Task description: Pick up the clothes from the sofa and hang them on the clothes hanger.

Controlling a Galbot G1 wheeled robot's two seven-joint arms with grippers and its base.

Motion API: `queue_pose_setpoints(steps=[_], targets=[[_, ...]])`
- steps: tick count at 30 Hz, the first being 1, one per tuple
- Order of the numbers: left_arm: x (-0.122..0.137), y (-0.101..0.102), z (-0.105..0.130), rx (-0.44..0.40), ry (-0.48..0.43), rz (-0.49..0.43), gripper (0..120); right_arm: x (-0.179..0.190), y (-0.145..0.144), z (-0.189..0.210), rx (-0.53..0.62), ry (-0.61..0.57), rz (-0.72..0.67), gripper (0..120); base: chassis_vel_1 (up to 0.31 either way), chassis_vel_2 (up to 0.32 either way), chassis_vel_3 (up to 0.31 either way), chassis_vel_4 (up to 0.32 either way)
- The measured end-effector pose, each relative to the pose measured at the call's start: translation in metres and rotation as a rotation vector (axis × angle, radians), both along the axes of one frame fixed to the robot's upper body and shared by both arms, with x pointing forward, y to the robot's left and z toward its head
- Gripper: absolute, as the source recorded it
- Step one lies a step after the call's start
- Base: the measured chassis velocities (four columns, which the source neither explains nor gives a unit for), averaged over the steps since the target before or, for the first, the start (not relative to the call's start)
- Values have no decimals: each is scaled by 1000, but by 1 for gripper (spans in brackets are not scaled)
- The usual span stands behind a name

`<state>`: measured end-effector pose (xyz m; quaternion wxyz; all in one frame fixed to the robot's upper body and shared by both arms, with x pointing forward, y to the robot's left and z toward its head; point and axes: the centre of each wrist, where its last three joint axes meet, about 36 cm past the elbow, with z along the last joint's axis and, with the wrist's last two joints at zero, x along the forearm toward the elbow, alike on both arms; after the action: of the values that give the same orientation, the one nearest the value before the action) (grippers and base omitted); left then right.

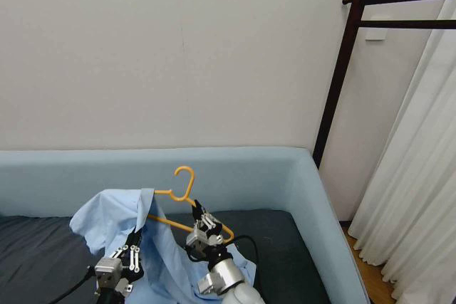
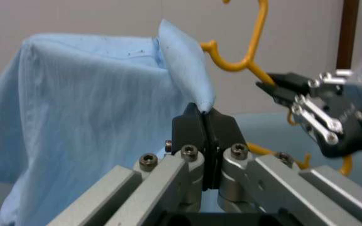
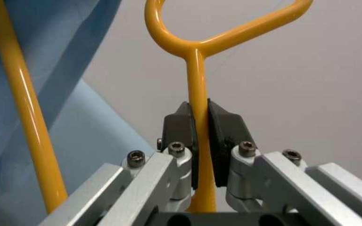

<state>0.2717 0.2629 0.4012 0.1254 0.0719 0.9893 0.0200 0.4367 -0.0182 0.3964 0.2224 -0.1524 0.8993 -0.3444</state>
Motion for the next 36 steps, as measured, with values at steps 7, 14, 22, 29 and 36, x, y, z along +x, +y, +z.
queue_pose_setpoints(steps=[7,14,22,29,36], targets=[[4,4,-7,27,-20,-25,0,11,-13,34,55,-25,4,4,0,0,0,0],[14,-11,0,-61,-116,-42,0,10,-25,44,44,-62,4,4,0,0,0,0],[22,-29,14,-110,-198,-135,0,23,-40,5,-117,-143,-13,4,0,0,0,0],[31,-35,5,-107,-176,-137,0,10,-27,-7,-109,-119,24,4,0,0,0,0],[33,-34,-19,-51,-124,-125,0,5,-14,-7,-65,-103,61,4,0,0,0,0]])
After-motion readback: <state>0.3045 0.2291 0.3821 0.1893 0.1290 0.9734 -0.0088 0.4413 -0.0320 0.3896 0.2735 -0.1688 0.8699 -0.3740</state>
